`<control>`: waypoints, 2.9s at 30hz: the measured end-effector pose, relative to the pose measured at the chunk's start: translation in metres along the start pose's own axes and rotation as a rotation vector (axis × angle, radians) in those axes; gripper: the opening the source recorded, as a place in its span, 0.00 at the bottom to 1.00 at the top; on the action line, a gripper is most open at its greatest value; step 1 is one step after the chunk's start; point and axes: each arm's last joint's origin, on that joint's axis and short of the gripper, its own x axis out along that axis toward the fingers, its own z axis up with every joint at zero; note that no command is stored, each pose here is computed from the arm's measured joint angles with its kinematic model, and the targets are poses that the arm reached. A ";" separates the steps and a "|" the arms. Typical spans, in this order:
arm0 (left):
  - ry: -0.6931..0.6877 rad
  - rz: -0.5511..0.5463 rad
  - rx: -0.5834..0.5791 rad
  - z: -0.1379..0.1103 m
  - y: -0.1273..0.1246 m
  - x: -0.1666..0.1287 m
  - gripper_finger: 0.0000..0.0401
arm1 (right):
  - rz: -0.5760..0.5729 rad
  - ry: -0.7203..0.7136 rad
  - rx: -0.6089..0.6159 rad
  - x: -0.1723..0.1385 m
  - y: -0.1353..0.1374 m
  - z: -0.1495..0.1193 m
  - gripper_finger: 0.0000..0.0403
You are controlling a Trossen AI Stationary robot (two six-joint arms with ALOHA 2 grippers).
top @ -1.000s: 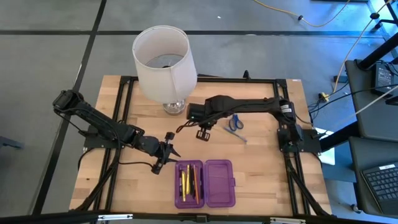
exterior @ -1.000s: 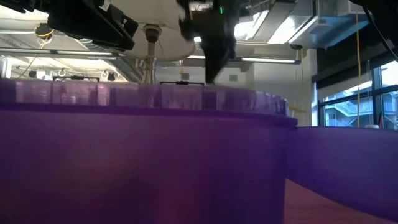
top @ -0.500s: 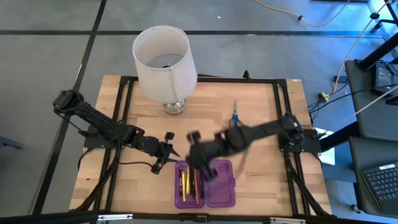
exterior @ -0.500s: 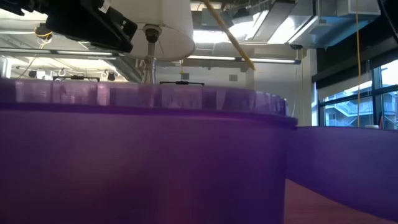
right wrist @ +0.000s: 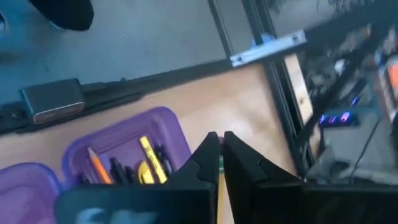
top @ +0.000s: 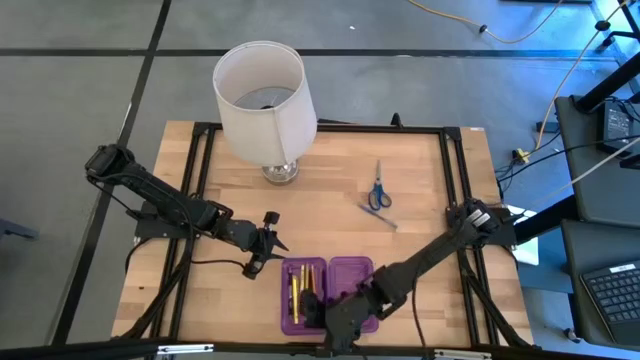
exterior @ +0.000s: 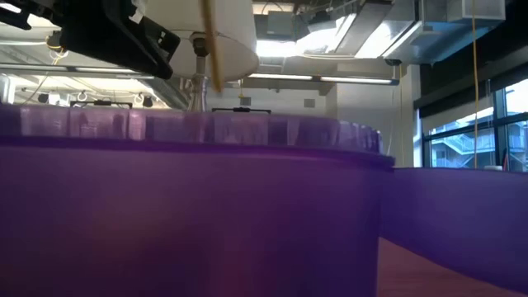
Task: Pick & place school supplies into a supply box
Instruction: Put the yellow pencil into the violet supply box, then put the blue pen into the violet supply box
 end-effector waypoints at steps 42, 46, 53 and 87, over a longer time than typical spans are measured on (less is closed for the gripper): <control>0.002 0.001 -0.025 0.000 0.000 0.000 0.23 | 0.156 0.108 0.073 0.058 0.061 -0.041 0.04; 0.001 0.001 -0.025 0.000 0.000 0.000 0.22 | 0.157 0.115 0.076 0.065 0.070 -0.052 0.04; 0.001 0.001 -0.025 0.000 0.000 0.000 0.23 | 0.175 0.115 0.079 0.066 0.072 -0.057 0.06; 0.001 0.001 -0.027 0.000 0.000 0.000 0.22 | -0.236 0.805 1.196 -0.113 0.017 -0.168 0.25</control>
